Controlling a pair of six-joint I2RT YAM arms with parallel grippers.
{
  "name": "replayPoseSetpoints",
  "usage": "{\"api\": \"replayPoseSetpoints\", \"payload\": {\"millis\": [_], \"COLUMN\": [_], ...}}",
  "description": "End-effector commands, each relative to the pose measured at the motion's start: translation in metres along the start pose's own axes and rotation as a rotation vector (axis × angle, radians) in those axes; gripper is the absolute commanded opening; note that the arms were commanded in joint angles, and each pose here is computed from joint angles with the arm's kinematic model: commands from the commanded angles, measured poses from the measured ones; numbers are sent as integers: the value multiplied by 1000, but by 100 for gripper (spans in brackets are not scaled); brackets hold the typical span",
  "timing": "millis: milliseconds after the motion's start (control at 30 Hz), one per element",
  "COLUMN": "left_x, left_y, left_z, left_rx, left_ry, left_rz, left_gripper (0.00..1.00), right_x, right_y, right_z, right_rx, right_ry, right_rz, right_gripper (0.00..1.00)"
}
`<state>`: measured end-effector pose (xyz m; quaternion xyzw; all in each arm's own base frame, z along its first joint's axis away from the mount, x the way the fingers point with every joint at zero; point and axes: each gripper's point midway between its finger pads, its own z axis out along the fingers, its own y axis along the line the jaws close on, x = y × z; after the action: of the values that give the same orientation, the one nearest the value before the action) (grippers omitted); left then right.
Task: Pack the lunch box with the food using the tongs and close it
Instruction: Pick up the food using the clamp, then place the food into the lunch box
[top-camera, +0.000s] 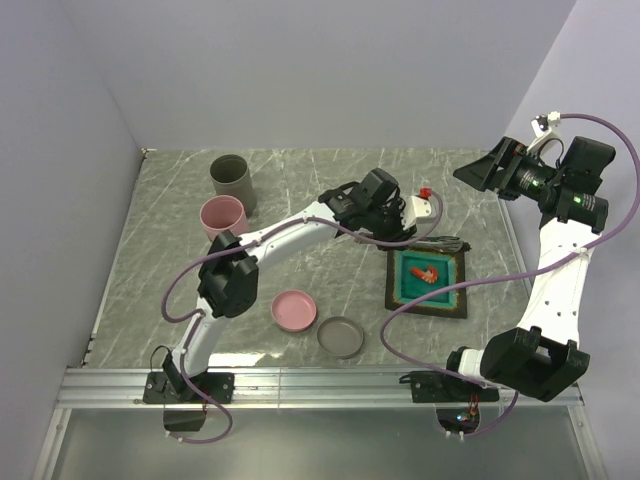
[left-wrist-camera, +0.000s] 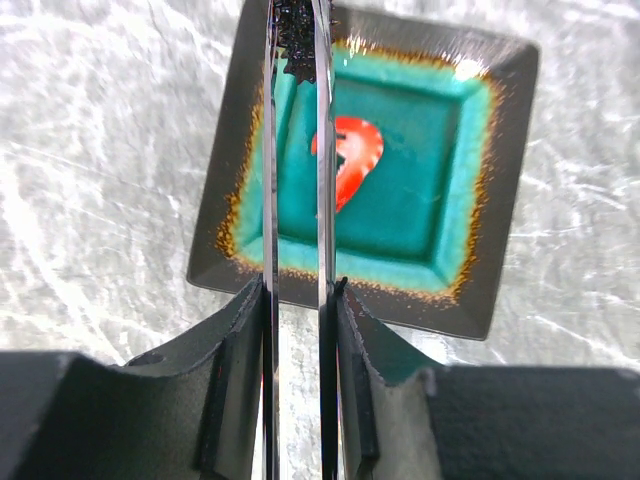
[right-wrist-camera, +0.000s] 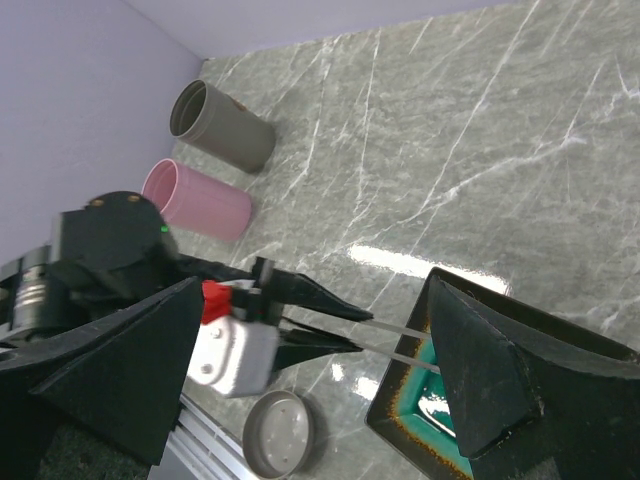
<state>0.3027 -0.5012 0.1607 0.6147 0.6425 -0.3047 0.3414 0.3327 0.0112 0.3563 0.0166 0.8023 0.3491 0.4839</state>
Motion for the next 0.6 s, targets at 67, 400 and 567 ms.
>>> {"api": "replayPoseSetpoints", "payload": {"millis": [67, 400, 567], "left_x": [-45, -23, -9], "left_y": [-9, 7, 17], "left_z": [-44, -122, -169], "left_rx": [3, -32, -91], "left_ry": [-105, -102, -100], "left_rz": [24, -84, -118], "left_gripper": [29, 28, 27], "right_x": [-11, -12, -12], "right_y": [14, 16, 16], "right_z": [-10, -10, -9], "right_rx": [-19, -29, -33], "right_ry": [-43, -46, -42], "right_rz": [-68, -65, -59], "right_gripper": [100, 100, 100]}}
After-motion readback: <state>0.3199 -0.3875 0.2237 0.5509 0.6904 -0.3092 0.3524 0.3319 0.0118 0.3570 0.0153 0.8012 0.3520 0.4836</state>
